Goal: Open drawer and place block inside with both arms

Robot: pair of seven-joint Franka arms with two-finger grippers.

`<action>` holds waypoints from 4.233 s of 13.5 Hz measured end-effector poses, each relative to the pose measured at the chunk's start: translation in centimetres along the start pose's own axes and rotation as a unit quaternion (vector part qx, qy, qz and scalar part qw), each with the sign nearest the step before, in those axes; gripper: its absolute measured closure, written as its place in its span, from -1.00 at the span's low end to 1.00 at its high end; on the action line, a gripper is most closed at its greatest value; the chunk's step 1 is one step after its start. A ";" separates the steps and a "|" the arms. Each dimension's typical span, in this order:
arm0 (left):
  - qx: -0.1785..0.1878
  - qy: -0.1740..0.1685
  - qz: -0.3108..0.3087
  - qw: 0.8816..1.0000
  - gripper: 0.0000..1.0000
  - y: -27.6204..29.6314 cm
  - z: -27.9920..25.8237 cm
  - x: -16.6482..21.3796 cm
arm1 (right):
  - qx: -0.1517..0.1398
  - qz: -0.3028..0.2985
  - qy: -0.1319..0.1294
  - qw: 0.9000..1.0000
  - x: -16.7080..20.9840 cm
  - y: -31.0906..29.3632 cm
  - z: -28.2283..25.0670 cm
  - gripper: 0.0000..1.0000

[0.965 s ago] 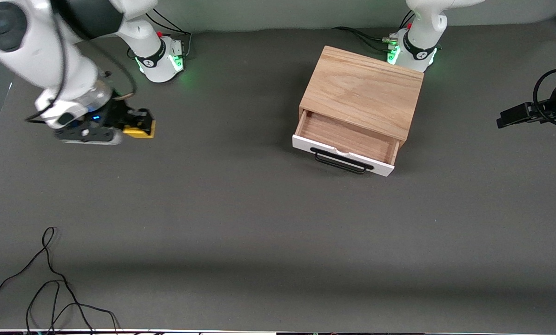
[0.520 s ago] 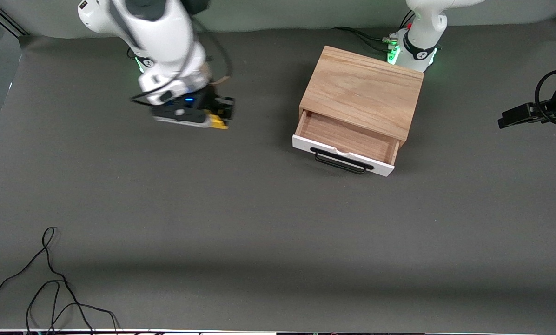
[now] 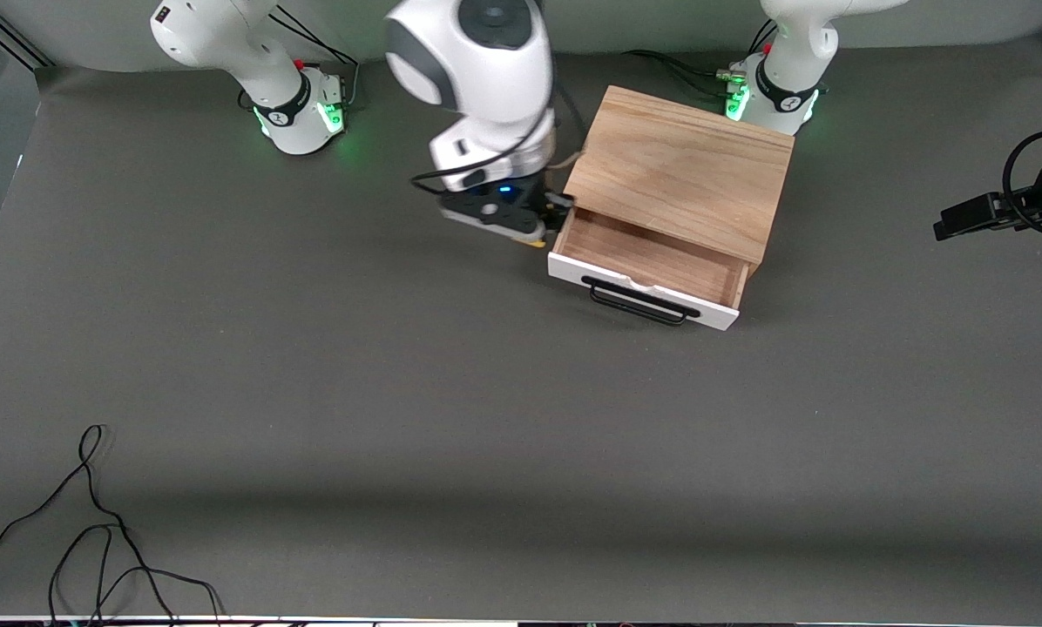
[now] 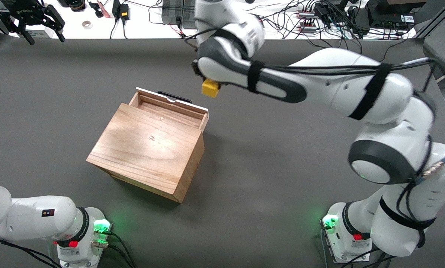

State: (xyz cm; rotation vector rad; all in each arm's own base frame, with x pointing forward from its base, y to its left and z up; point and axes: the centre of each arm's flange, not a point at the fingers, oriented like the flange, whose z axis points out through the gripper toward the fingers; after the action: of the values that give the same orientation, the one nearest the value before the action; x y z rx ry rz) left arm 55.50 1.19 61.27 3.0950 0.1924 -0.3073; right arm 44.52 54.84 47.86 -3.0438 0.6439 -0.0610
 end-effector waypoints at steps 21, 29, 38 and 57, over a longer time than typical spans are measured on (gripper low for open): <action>-0.001 -0.002 -0.004 1.000 -1.00 -0.5 0.2 0.2 | -0.019 0.012 0.014 1.000 -5.7 -7.2 15.0 -0.10; -0.003 0.016 -0.004 1.000 -1.00 -0.5 0.4 1.1 | -0.003 0.012 0.017 1.000 -5.6 -7.7 13.0 -1.00; -0.009 0.063 0.007 0.998 -1.00 0.6 -3.8 0.0 | -0.006 0.044 0.013 0.999 4.5 1.2 -6.5 -1.00; 0.020 0.022 0.073 0.997 -1.00 7.7 2.1 -1.3 | -0.014 -0.178 -0.033 0.983 33.0 47.2 -14.9 -1.00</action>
State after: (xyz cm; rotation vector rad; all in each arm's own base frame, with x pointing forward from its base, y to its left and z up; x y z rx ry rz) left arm 54.83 -6.64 59.52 3.1354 -0.0386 -0.2419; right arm 54.94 -1.96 62.09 -3.1319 0.0927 0.0422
